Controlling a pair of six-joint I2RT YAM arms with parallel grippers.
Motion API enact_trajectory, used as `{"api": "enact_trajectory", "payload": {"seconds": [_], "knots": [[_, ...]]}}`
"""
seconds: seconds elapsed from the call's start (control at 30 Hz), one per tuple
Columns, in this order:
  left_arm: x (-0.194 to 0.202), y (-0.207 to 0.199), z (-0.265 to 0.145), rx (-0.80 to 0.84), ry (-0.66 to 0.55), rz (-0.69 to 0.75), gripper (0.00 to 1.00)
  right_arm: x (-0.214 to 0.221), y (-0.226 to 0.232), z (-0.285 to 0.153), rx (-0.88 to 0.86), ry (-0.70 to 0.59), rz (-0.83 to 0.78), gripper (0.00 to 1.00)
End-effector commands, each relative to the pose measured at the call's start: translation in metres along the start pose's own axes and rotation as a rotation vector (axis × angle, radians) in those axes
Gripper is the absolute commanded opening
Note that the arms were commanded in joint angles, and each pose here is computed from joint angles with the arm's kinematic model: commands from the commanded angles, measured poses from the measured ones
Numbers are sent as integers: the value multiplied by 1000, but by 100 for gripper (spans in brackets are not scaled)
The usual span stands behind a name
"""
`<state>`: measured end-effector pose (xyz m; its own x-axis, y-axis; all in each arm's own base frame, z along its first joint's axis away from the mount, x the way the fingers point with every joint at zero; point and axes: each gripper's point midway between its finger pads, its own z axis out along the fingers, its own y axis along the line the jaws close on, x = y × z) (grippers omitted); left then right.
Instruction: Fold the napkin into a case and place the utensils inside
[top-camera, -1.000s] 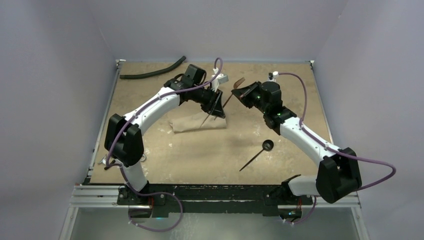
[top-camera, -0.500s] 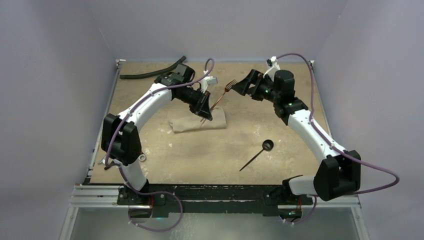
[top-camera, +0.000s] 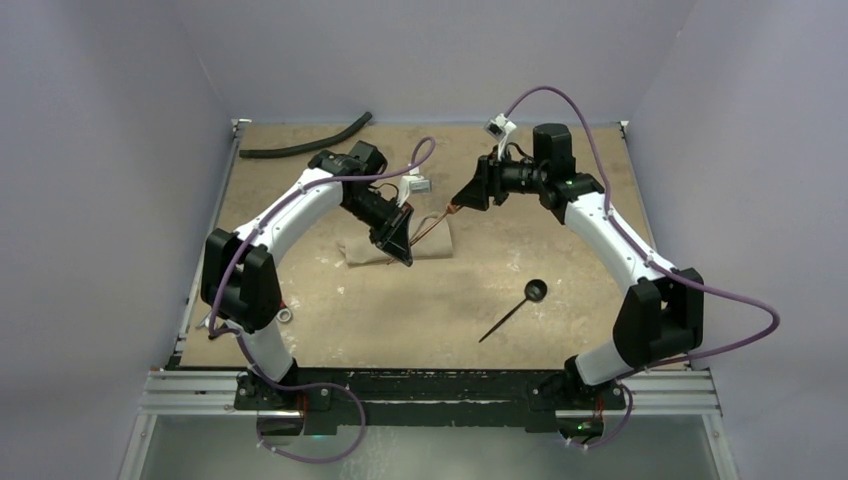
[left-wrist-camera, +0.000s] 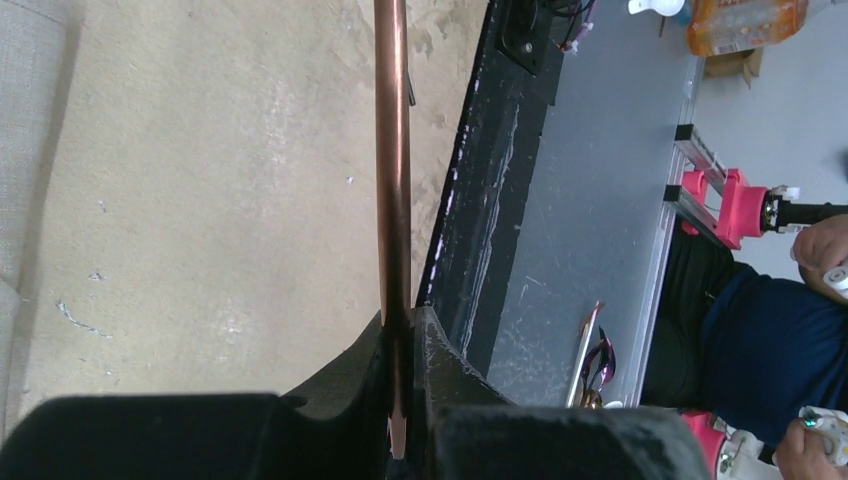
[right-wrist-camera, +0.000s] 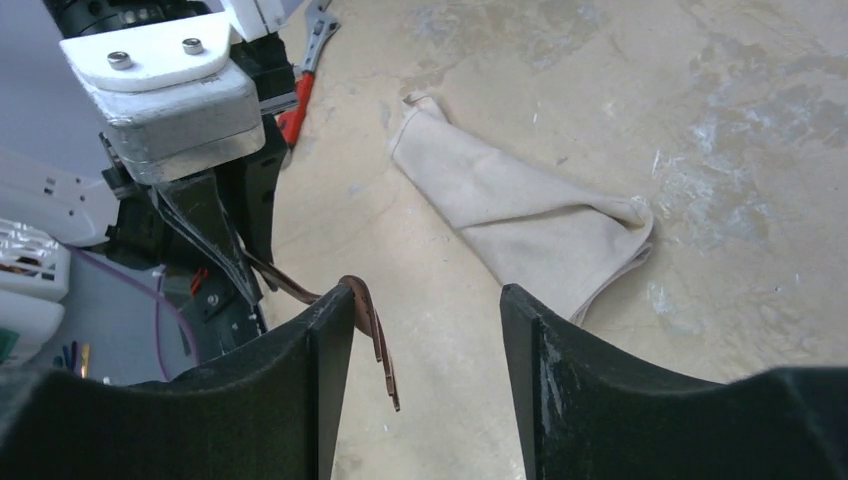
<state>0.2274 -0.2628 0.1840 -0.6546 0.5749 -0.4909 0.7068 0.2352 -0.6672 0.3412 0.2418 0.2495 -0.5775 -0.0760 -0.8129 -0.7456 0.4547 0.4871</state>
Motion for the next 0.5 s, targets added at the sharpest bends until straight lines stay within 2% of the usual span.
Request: {"api": "enact_trajectory", "payload": {"seconds": [0.0,0.1,0.2,0.27,0.4,0.47], "knots": [[-1,-23,-8,59,-26,66,0,-9,25,-11,-84,-19,-100,54],[0,-23,-9,61,-10,73,0,-10,31,-14,-100,-43,-99,22],[0,-23,-10,57,-4,70,0,-9,34,-14,-111,-41,-92,5],[0,-22,-11,49,-2,75,0,-8,35,-16,-108,-41,-90,0],[-1,-17,-11,26,0,76,0,-4,33,-20,-63,-40,-66,0],[-3,-11,-13,-8,-1,77,12,-3,23,-22,13,-50,-25,0]]}}
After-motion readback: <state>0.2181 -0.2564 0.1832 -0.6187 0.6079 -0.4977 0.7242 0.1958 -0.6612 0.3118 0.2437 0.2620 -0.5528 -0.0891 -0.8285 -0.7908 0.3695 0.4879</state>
